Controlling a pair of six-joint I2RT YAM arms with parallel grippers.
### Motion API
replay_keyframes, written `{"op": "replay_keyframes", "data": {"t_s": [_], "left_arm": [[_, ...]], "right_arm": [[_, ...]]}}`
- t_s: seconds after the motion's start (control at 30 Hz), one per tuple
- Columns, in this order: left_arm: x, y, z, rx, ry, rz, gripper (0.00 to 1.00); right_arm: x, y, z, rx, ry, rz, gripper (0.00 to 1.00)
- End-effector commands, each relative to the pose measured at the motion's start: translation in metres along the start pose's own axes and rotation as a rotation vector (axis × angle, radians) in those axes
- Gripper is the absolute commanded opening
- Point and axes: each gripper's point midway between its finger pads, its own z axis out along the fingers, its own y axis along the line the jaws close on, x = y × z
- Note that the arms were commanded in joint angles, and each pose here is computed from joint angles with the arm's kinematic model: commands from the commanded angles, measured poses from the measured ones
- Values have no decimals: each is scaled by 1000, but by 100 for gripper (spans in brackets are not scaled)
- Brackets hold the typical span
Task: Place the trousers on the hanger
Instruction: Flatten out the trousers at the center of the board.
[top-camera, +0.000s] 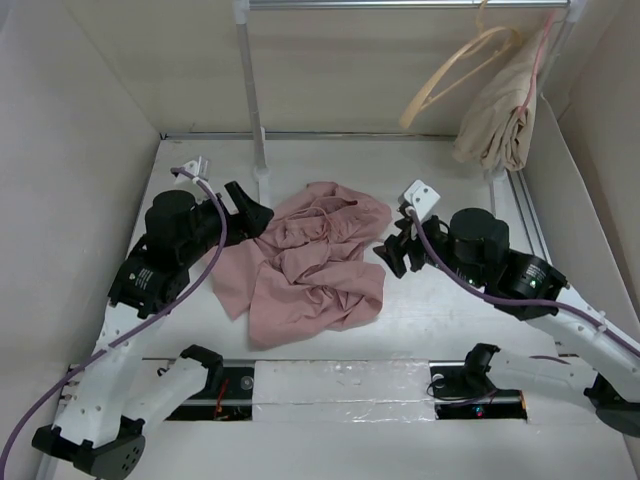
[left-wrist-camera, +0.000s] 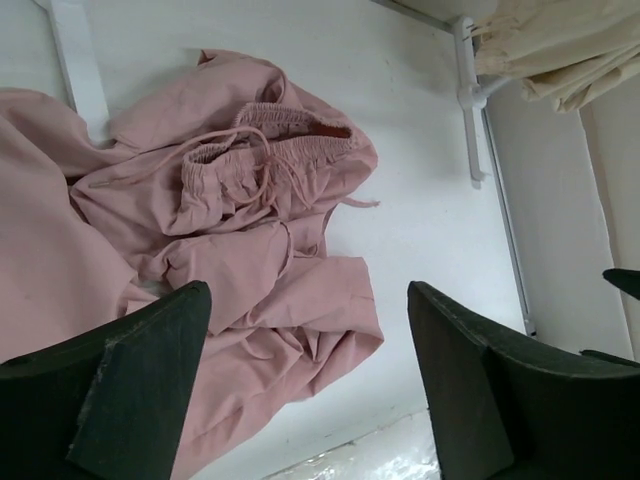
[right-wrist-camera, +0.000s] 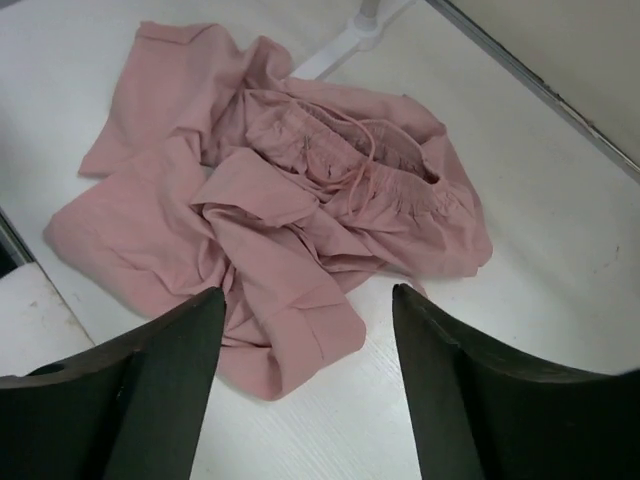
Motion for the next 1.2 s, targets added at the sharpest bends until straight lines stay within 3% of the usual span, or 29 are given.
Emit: {"op": "replay_keyframes", "data": {"t_s": [0.0, 0.13, 0.27, 0.37, 0.4, 0.43, 0.5, 0.57, 0.63, 0.7, 0.73, 0.77, 0.8, 0.87, 1.03, 1.17], "left_arm": [[-15, -9, -10, 35, -87, -24, 74], [-18, 8, -7, -53, -115, -58, 65], [-13, 22, 8, -135, -102, -117, 61], [-13, 29, 18, -177, -101, -141, 49], [-15, 35, 19, -209, -117, -151, 30], [-17, 44, 19, -250, -140, -182, 19], [-27, 70, 15, -351, -216, -219, 7], [-19, 88, 18, -391, -230, -265, 9], [-2, 106, 26, -436, -203, -300, 31], [10, 117, 33, -467, -181, -326, 51], [24, 126, 37, -496, -155, -335, 56], [29, 133, 42, -516, -151, -343, 60], [35, 137, 46, -527, -142, -354, 63], [51, 154, 56, -575, -100, -367, 64], [85, 199, 71, -650, 21, -393, 74], [98, 211, 79, -608, 63, -384, 79]], "right_arm": [[-13, 2, 5, -19, -44, -17, 72], [-7, 10, 12, -64, -14, -48, 50], [-1, 20, 30, -114, 3, -73, 0], [11, 24, 53, -127, 78, -94, 0], [13, 25, 58, -129, 83, -91, 0], [14, 26, 66, -129, 76, -99, 0], [8, 30, 83, -147, 14, -89, 0], [16, 34, 111, -169, 29, -82, 0], [13, 40, 133, -213, 34, -89, 0], [29, 53, 167, -273, 84, -94, 8], [22, 55, 178, -276, 67, -90, 13], [20, 55, 190, -273, 59, -90, 30], [41, 60, 212, -284, 110, -88, 39], [35, 50, 236, -280, 106, -90, 52], [84, 38, 299, -306, 222, -68, 66], [86, 23, 318, -290, 208, -42, 75]]}}
